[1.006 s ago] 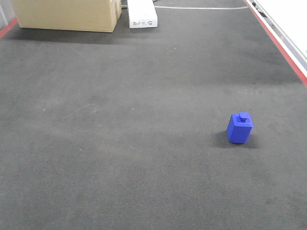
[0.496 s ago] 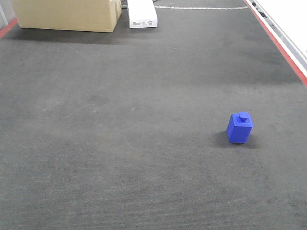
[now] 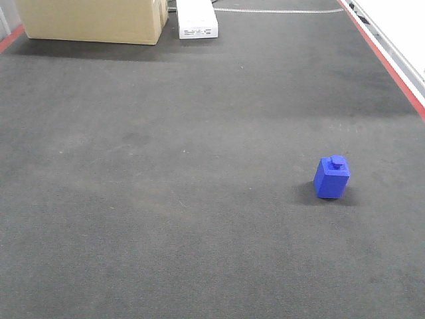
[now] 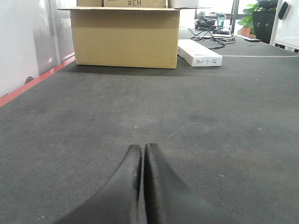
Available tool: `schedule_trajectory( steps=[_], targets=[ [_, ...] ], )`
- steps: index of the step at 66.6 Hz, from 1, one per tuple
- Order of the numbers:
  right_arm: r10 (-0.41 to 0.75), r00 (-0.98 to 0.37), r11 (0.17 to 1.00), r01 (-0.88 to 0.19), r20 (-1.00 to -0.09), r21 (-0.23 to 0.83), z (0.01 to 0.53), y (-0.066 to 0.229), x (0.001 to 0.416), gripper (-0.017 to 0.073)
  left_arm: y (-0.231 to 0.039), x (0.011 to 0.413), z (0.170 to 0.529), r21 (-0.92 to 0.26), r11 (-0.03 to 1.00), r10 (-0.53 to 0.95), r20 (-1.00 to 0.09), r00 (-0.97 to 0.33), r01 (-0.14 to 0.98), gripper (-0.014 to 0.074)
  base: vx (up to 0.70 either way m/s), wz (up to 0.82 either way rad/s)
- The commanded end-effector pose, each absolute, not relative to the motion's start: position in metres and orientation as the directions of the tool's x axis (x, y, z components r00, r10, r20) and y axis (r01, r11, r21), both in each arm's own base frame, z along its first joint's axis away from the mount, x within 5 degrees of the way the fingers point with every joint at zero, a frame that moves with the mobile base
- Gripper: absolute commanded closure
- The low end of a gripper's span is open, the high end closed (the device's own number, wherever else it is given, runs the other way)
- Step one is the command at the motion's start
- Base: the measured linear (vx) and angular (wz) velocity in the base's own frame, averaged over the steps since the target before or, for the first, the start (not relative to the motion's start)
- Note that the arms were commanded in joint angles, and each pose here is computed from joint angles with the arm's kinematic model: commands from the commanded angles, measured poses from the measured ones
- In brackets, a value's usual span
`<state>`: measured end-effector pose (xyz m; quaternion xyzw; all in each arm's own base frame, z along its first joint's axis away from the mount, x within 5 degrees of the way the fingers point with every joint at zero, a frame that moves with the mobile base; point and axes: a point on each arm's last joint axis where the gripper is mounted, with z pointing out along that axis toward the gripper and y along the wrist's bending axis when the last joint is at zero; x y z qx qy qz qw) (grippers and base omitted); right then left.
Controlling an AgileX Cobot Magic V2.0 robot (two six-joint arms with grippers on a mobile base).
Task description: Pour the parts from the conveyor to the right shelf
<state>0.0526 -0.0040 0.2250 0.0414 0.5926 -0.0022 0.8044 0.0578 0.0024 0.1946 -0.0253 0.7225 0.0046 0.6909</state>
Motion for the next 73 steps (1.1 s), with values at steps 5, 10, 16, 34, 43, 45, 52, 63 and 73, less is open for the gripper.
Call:
schedule_trajectory(
  steps=[5,10,16,34,43,45,52,63,73],
  targets=[
    [-0.005,0.508,0.998,0.056,-0.862,0.028,0.276,-0.003,0.037,0.0567,0.002,0.059,0.207,-0.045,0.998,-0.044,-0.998,0.035,-0.034,0.0600,0.00,0.00],
    [-0.037,0.515,0.998,0.065,-0.856,-0.004,0.303,-0.001,0.029,0.0565,0.002,0.059,0.207,-0.045,0.998,-0.044,-0.998,0.035,-0.034,0.0600,0.00,0.00],
    [-0.069,0.455,0.996,0.083,-0.888,-0.035,0.333,-0.001,0.026,0.0564,0.002,0.059,0.207,-0.045,0.998,-0.044,-0.998,0.035,-0.034,0.0600,0.00,0.00],
    [-0.050,0.183,0.995,0.091,-0.982,-0.034,0.388,-0.006,0.062,0.0427,0.002,0.059,0.207,-0.045,0.998,-0.044,-0.998,0.035,-0.034,0.0600,0.00,0.00],
    [-0.116,0.085,0.990,0.095,-0.990,-0.108,0.390,-0.008,0.089,0.0188,0.002,0.059,0.207,-0.045,0.998,-0.044,-0.998,0.035,-0.034,0.0600,0.00,0.00],
    [-0.141,0.078,0.986,0.096,-0.987,-0.133,0.390,-0.008,0.094,0.0139,0.002,0.059,0.207,-0.045,0.998,-0.044,-0.998,0.035,-0.034,0.0600,0.00,0.00],
    [-0.202,0.057,0.976,0.094,-0.978,-0.196,0.388,-0.009,0.110,-0.0018,0.002,0.059,0.207,-0.045,0.998,-0.044,-0.998,0.035,-0.034,0.0600,0.00,0.00],
    [-0.192,-0.029,0.978,0.074,-0.981,-0.194,0.378,-0.010,0.133,-0.0104,0.002,0.059,0.207,-0.045,0.998,-0.044,-0.998,0.035,-0.034,0.0600,0.00,0.00],
    [-0.059,-0.221,0.997,0.030,-0.974,-0.067,0.381,-0.009,0.158,-0.0091,0.002,0.059,0.207,-0.045,0.998,-0.044,-0.998,0.035,-0.034,0.0600,0.00,0.00]
  ],
)
